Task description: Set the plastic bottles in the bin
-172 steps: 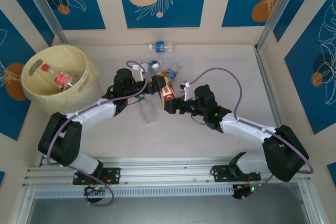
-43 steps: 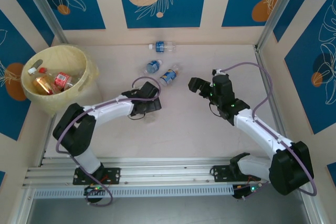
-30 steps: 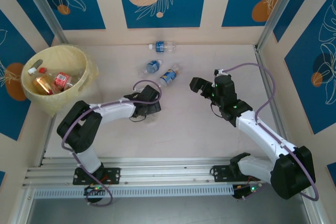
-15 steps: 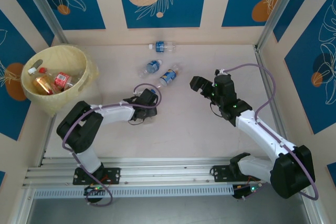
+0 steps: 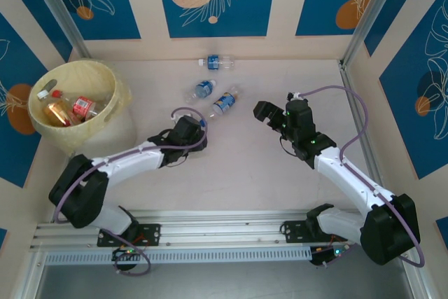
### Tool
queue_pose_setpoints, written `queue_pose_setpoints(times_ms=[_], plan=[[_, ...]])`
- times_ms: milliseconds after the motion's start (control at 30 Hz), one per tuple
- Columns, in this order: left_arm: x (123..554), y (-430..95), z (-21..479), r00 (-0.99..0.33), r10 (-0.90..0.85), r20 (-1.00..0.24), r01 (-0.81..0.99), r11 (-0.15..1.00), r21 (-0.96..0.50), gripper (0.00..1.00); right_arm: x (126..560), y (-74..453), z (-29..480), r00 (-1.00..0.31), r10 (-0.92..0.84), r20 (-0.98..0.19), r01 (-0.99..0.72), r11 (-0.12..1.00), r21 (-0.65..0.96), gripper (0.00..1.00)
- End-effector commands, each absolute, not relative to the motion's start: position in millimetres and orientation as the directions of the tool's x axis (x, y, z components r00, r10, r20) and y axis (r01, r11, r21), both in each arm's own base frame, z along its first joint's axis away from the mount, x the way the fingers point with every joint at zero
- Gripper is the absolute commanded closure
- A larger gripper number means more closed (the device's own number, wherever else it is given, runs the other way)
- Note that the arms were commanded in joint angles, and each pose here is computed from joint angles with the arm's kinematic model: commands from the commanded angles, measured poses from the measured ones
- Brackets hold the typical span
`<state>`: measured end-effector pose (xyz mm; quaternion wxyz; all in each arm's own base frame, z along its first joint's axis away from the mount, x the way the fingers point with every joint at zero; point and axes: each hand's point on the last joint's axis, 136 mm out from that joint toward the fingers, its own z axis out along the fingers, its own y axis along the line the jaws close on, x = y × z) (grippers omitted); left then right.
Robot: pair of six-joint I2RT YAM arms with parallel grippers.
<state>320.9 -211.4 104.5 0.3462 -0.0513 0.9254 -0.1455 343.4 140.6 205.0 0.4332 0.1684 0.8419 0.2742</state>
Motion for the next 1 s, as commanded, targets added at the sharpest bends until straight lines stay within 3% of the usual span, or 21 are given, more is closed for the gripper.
queue_pose_setpoints(times_ms=[0,200,367,700,967], plan=[[330,-210,136,-0.675,-0.218,-0.705,0.048,0.940,-0.337,0.71,344,140,219,-0.543,0.546,-0.638,0.035,0.774,0.633,0.01],[342,-203,201,-0.537,-0.229,-0.812,0.090,0.941,-0.325,0.83,345,139,225,-0.530,0.554,-0.642,0.029,0.768,0.640,0.01],[351,-200,267,-0.374,-0.224,-0.900,0.153,0.942,-0.298,1.00,346,139,222,-0.529,0.555,-0.642,0.036,0.771,0.636,0.01],[356,-191,387,-0.153,-0.146,-0.977,0.237,0.955,-0.180,1.00,353,150,240,-0.512,0.555,-0.656,-0.043,0.746,0.664,0.01],[364,-113,450,-0.099,-0.010,-0.995,-0.043,0.999,-0.006,1.00,354,150,235,-0.515,0.557,-0.652,-0.036,0.746,0.665,0.01]])
